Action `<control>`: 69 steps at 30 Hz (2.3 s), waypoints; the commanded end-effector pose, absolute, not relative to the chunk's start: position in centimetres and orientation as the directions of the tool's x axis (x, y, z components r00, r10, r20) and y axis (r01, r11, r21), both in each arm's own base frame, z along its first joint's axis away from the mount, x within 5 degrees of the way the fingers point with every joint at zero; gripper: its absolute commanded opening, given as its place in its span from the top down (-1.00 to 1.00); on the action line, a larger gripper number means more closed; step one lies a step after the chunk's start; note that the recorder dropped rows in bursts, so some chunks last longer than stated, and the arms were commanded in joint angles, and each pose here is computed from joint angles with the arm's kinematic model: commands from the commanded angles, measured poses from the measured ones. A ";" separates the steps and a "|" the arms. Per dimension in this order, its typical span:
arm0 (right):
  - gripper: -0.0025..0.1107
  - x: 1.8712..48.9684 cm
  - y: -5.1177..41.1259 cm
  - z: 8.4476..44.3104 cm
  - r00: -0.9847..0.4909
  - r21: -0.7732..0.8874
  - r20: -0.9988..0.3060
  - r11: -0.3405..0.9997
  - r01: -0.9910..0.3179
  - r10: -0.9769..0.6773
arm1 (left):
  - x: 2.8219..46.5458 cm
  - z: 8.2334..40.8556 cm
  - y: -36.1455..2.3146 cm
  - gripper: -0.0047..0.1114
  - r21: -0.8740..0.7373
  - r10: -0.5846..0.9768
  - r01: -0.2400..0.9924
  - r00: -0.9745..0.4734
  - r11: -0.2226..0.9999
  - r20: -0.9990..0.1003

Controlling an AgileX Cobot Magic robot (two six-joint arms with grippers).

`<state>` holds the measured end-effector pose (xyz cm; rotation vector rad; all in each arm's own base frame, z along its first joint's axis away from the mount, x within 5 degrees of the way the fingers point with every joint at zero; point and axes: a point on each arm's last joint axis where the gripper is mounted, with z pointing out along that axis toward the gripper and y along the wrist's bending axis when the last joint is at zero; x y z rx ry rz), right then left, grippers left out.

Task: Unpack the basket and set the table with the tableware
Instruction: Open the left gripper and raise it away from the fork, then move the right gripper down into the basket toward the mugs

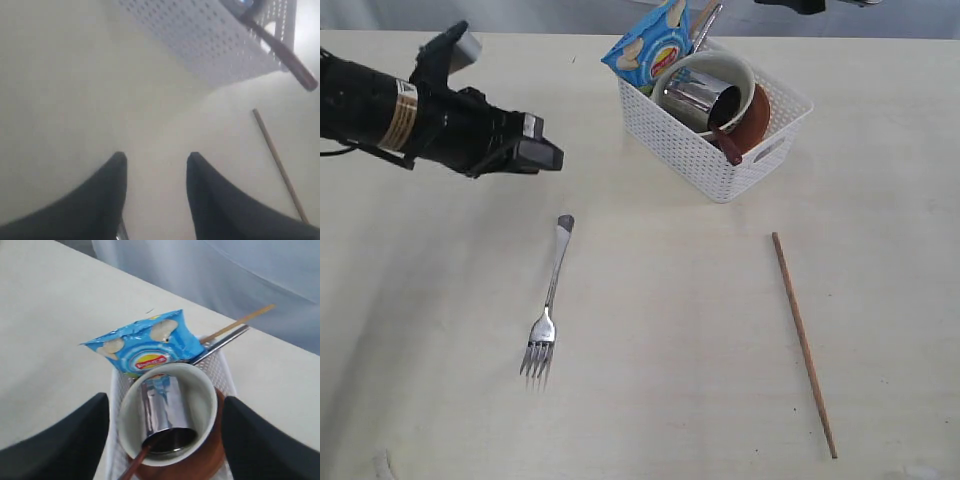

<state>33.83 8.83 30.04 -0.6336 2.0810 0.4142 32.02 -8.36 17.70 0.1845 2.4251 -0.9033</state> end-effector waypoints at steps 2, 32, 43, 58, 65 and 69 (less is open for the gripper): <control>-0.13 34.2 7.2 30.0 -0.487 0.051 -0.843 0.869 -0.493 -0.227 | 34.3 19.8 -7.8 0.26 -0.379 0.041 0.415 -0.717 0.827 -0.695; -0.13 37.1 1.8 26.9 -0.571 0.125 -0.820 0.962 -0.241 -0.036 | 44.6 23.8 -11.1 -0.06 -0.043 0.188 0.664 -0.273 0.747 -0.944; -0.13 35.8 4.7 26.9 -0.615 0.180 -0.752 0.824 -0.537 -0.236 | 44.3 23.7 -13.8 -0.34 -0.009 0.226 0.685 -0.252 0.728 -0.941; -0.07 33.0 14.3 24.4 -0.698 0.010 -0.513 0.810 -0.587 -0.500 | 45.1 23.2 -12.5 -0.34 0.023 0.236 0.567 -0.307 0.824 -0.922; -0.07 32.5 15.2 23.7 -0.734 -0.022 -0.459 0.832 -0.554 -0.501 | 45.1 23.3 -12.5 -0.34 0.022 0.236 0.568 -0.306 0.823 -0.922; -0.07 32.9 15.5 22.3 -0.749 -0.011 -0.433 0.834 -0.552 -0.502 | 45.1 23.3 -12.5 -0.34 0.022 0.236 0.568 -0.306 0.823 -0.922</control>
